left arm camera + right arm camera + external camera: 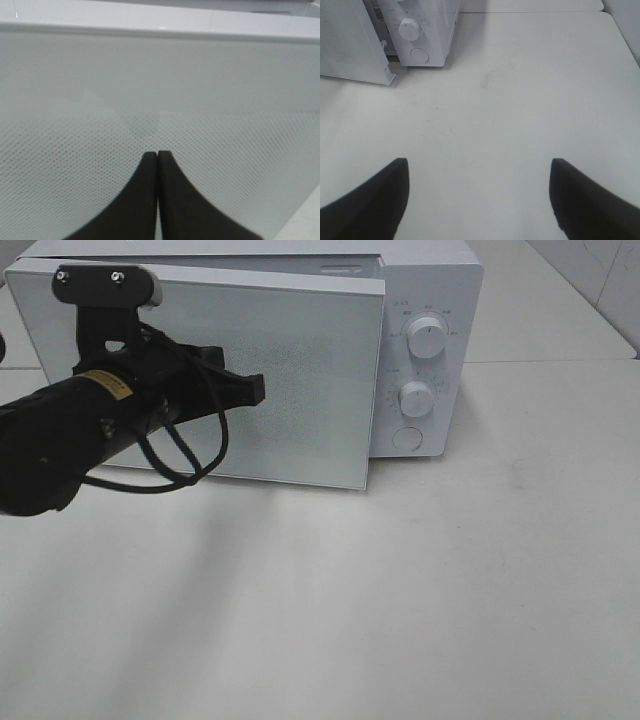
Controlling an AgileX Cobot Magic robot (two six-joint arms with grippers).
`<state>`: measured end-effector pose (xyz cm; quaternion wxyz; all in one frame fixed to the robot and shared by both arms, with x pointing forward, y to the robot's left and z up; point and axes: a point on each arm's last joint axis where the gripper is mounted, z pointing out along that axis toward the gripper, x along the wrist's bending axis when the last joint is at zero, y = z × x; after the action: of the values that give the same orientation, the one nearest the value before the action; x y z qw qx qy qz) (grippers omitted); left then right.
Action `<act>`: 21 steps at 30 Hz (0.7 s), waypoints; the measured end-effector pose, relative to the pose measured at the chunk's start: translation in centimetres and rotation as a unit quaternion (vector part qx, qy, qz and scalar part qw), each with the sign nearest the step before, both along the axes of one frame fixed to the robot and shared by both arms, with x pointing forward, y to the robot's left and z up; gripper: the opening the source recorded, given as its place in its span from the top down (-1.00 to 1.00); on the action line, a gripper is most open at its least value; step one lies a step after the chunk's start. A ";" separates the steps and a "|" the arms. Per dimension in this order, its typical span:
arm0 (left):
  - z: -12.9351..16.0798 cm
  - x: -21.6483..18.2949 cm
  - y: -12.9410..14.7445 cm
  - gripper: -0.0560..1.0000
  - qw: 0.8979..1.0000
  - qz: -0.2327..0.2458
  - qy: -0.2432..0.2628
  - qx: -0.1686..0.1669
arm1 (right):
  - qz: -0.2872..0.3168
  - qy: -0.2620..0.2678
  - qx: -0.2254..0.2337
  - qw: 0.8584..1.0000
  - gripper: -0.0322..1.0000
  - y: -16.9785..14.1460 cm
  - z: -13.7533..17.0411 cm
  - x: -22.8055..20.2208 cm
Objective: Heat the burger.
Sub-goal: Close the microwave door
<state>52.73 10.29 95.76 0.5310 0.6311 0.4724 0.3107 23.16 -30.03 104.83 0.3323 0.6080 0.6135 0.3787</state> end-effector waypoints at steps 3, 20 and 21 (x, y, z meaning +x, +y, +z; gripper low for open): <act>0.2 1.0 -0.9 0.89 1.000 -0.004 0.005 -0.003 | 0.000 0.000 0.000 1.000 -0.52 0.0 0.0 0.0; -0.4 4.1 -5.3 0.89 0.998 -0.047 0.049 0.006 | 0.000 0.000 0.000 1.000 -0.52 0.0 0.0 0.0; -0.4 4.1 -5.3 0.89 0.998 -0.047 0.049 0.006 | 0.000 0.000 0.000 1.000 -0.52 0.0 0.0 0.0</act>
<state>56.86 4.97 95.34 0.5171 0.6706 0.4658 0.2568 23.16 -30.03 104.83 0.3323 0.6080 0.6135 0.3787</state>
